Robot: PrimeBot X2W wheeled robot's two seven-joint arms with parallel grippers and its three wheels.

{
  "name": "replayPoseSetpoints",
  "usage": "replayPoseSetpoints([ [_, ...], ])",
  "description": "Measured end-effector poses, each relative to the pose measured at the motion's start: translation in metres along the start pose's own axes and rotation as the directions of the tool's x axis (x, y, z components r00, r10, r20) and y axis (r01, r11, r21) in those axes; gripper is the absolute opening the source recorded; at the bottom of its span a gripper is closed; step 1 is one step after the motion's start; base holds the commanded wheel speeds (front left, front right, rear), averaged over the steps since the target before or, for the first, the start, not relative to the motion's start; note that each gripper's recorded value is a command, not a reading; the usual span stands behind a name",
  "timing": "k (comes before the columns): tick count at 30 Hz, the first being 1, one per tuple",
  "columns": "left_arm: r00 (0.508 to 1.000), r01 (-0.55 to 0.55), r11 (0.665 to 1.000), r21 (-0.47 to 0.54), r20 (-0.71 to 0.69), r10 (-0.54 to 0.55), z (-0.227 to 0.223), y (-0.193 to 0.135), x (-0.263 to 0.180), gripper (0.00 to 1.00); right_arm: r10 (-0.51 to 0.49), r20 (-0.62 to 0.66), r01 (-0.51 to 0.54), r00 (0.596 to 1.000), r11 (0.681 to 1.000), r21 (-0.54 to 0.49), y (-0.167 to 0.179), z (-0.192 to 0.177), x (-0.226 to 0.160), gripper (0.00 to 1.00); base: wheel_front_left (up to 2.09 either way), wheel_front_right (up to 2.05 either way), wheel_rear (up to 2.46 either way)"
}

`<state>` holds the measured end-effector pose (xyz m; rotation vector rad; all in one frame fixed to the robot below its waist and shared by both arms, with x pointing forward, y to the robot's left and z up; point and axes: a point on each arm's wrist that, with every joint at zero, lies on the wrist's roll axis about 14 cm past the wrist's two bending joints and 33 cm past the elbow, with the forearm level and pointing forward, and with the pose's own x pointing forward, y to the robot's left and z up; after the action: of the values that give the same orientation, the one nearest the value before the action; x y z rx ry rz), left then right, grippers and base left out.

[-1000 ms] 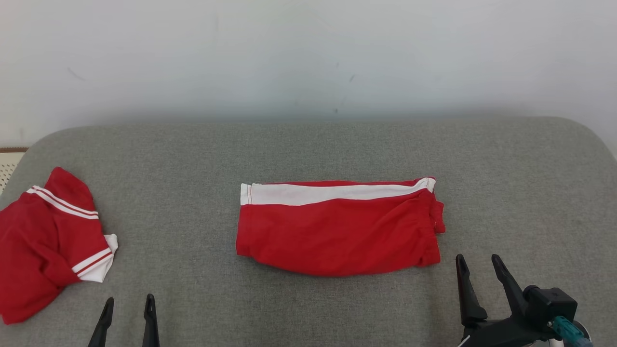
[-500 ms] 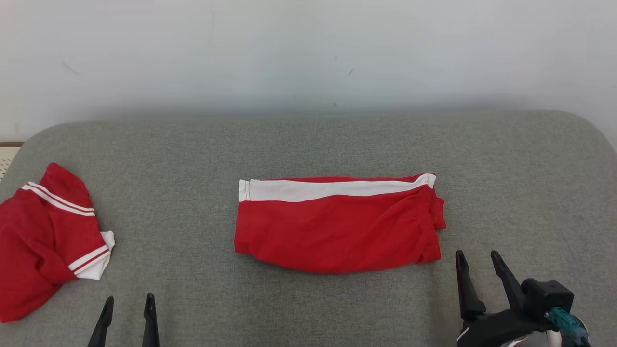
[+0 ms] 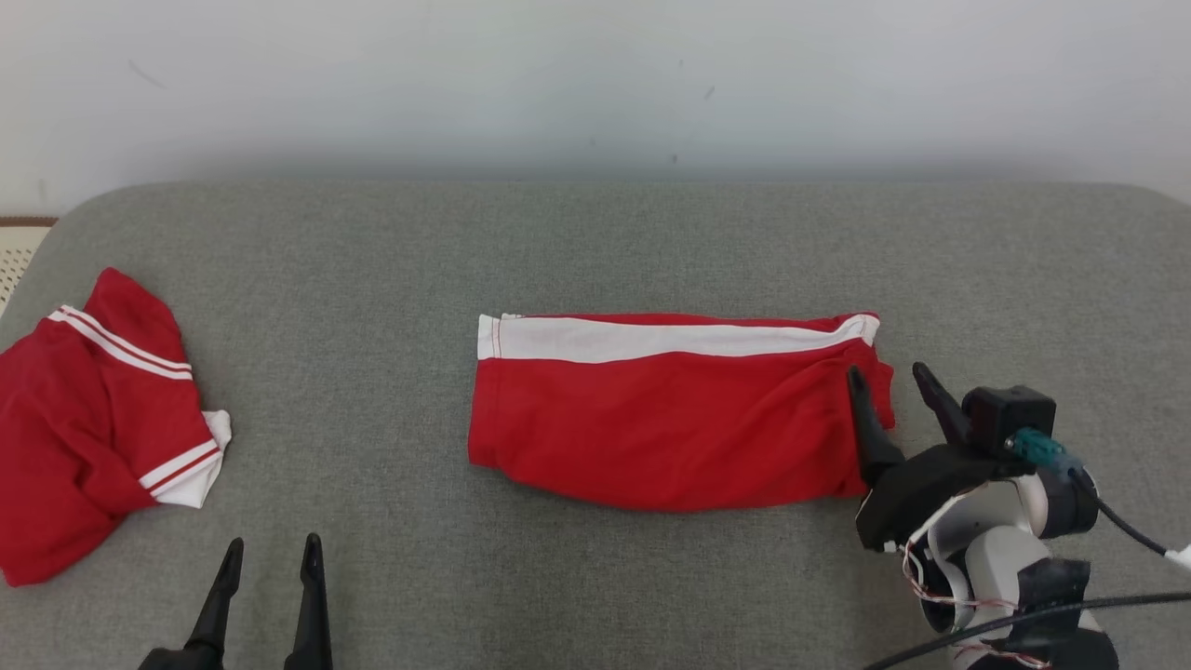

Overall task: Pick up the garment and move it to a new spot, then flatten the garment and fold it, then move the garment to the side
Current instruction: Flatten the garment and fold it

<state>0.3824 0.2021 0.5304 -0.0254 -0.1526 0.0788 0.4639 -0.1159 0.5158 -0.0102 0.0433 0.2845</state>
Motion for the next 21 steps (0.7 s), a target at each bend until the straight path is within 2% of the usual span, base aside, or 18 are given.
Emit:
replayPoseSetpoints([
  [11,0.999,-0.021,1.0,-0.003,-0.026,0.021,-0.01,0.007,0.008,1.0,-0.051,-0.166,0.053,0.985,0.999,0.003,-0.029,-0.04,0.034,1.0,0.0,0.0,0.0],
  [21,0.999,-0.021,1.0,-0.004,-0.045,0.02,-0.019,0.007,0.014,1.0,-0.095,-0.324,0.113,0.941,0.993,0.037,-0.044,-0.087,0.033,1.0,0.0,0.0,0.0],
])
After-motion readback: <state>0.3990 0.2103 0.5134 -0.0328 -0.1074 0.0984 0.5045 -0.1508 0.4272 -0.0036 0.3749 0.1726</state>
